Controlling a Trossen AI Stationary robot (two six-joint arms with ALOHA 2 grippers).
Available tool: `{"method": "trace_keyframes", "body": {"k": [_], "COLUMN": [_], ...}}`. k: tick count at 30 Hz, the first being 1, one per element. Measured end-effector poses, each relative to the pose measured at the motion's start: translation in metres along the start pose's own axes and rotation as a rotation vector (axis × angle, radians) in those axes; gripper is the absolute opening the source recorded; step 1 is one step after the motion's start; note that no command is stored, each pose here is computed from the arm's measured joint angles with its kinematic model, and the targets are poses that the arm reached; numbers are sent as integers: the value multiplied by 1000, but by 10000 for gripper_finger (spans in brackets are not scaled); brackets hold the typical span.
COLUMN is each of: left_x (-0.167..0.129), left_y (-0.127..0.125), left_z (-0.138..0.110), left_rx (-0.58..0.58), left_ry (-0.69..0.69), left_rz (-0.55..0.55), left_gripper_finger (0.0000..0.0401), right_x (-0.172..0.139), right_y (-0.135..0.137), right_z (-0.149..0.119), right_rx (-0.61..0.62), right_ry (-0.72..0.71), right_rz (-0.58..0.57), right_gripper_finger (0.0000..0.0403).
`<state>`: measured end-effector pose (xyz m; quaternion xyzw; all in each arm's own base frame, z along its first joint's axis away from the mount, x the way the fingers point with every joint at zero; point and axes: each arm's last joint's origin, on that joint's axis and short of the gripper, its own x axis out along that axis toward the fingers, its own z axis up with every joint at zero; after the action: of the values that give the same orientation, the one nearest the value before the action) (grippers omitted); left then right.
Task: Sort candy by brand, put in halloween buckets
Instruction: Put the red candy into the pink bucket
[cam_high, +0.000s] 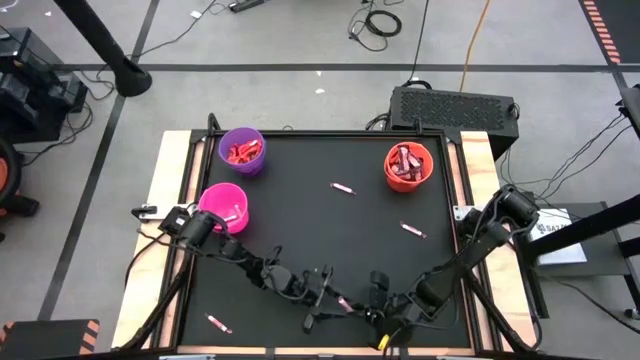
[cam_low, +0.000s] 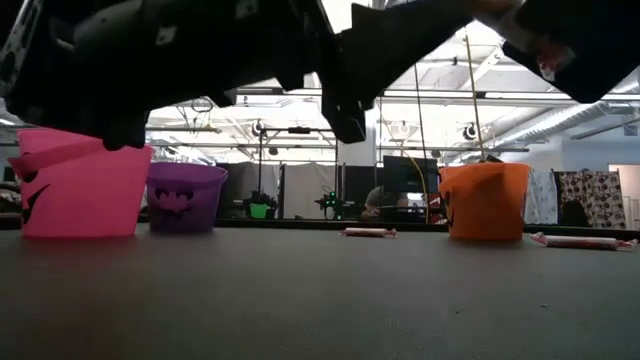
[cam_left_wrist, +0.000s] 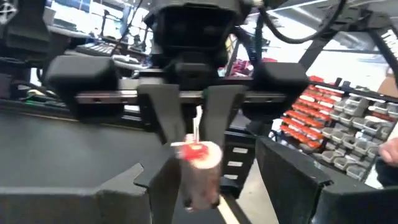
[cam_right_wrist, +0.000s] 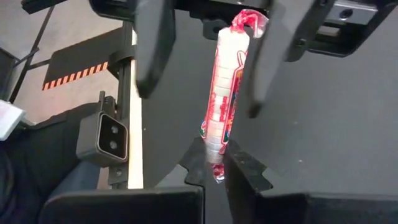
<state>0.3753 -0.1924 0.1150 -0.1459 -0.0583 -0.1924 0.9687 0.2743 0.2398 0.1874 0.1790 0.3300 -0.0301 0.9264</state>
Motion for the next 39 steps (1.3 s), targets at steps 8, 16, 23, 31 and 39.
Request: {"method": "trace_keyframes", "body": {"k": [8, 16, 23, 31, 39], "left_x": [2, 2, 2, 4, -36], "left_y": [0, 1, 1, -7, -20], "left_z": [0, -2, -2, 17, 105], "left_rx": [-4, 7, 25, 36, 222], "left_ry": [13, 21, 24, 194, 651], "left_rz": [4, 35, 35, -11, 252], "left_gripper_finger": [160, 50, 42, 49, 53], "right_x": [3, 4, 8, 11, 10], "right_y": [-4, -3, -9, -12, -11], "right_z": [5, 7, 14, 17, 15], "right_rx": [9, -3, -29, -14, -9], "right_ry": [6, -4, 19, 87, 108], "right_rz": [-1, 13, 31, 84, 100], "right_gripper_finger": [27, 48, 91, 192, 234]}}
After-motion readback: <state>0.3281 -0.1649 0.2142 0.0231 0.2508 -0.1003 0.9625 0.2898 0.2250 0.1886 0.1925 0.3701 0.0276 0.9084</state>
